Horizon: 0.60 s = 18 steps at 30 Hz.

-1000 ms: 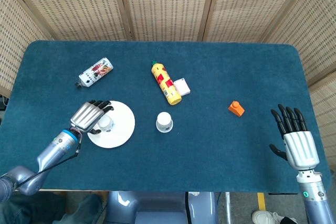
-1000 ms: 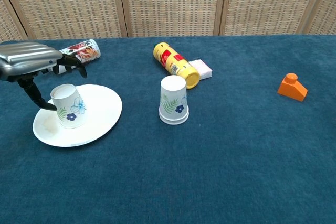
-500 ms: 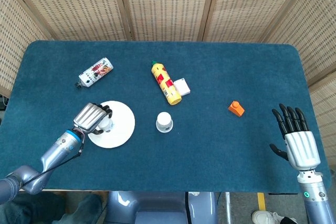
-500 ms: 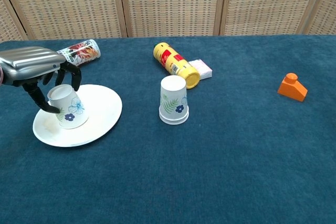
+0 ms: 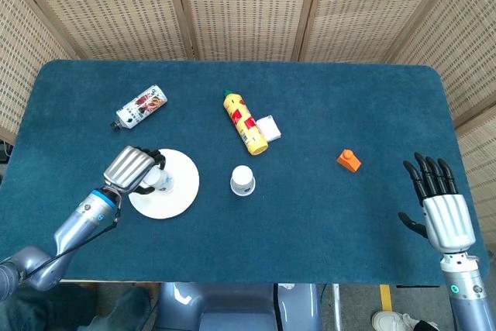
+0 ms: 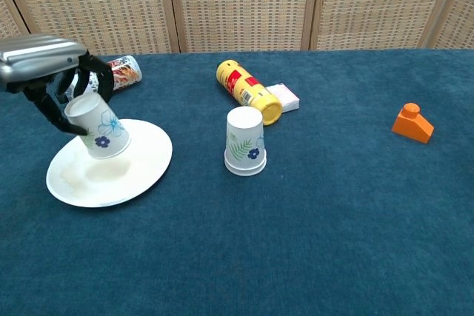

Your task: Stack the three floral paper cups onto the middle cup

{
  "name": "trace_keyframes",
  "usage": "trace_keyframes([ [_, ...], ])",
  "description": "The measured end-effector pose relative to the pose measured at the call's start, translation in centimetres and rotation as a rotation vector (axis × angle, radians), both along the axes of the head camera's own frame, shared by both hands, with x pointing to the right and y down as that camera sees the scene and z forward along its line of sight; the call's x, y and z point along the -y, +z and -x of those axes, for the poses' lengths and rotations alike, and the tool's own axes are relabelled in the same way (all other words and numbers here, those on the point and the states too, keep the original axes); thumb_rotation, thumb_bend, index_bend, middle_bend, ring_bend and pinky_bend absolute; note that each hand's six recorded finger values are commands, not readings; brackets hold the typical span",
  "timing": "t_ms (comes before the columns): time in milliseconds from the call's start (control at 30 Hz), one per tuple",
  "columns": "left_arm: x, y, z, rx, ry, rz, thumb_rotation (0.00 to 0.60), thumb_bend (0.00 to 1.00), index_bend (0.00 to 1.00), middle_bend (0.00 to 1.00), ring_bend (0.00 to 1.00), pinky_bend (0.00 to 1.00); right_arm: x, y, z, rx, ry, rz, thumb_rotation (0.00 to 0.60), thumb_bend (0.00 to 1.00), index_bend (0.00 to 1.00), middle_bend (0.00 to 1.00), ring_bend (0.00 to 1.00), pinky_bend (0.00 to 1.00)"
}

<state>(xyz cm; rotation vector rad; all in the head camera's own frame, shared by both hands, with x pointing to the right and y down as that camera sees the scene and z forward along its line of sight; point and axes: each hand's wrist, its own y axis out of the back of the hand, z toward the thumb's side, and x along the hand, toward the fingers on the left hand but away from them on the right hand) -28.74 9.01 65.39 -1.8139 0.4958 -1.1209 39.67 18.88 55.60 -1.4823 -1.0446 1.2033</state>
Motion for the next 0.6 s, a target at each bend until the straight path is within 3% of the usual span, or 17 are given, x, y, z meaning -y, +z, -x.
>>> trace_keyframes([
  [167, 1.5, -4.7, -3.7, -0.089, 0.037, -0.062, 0.600, 0.10, 0.54, 0.47, 0.54, 0.58, 0.1, -0.3, -0.1, 0.004, 0.006, -0.007, 0.600, 0.00, 0.09, 0.02, 0.00, 0.00],
  [333, 3.5, -8.1, -7.2, -0.089, 0.087, -0.144, 0.600, 0.10, 0.54, 0.47, 0.54, 0.58, 0.2, -0.4, -0.3, 0.005, 0.013, -0.011, 0.600, 0.00, 0.10, 0.02, 0.00, 0.00],
  [600, 4.8, -8.9, -12.3, -0.066, 0.145, -0.139, 0.600, 0.10, 0.54, 0.47, 0.54, 0.58, 0.6, -0.6, -1.4, 0.008, 0.055, -0.009, 0.600, 0.00, 0.11, 0.02, 0.00, 0.00],
])
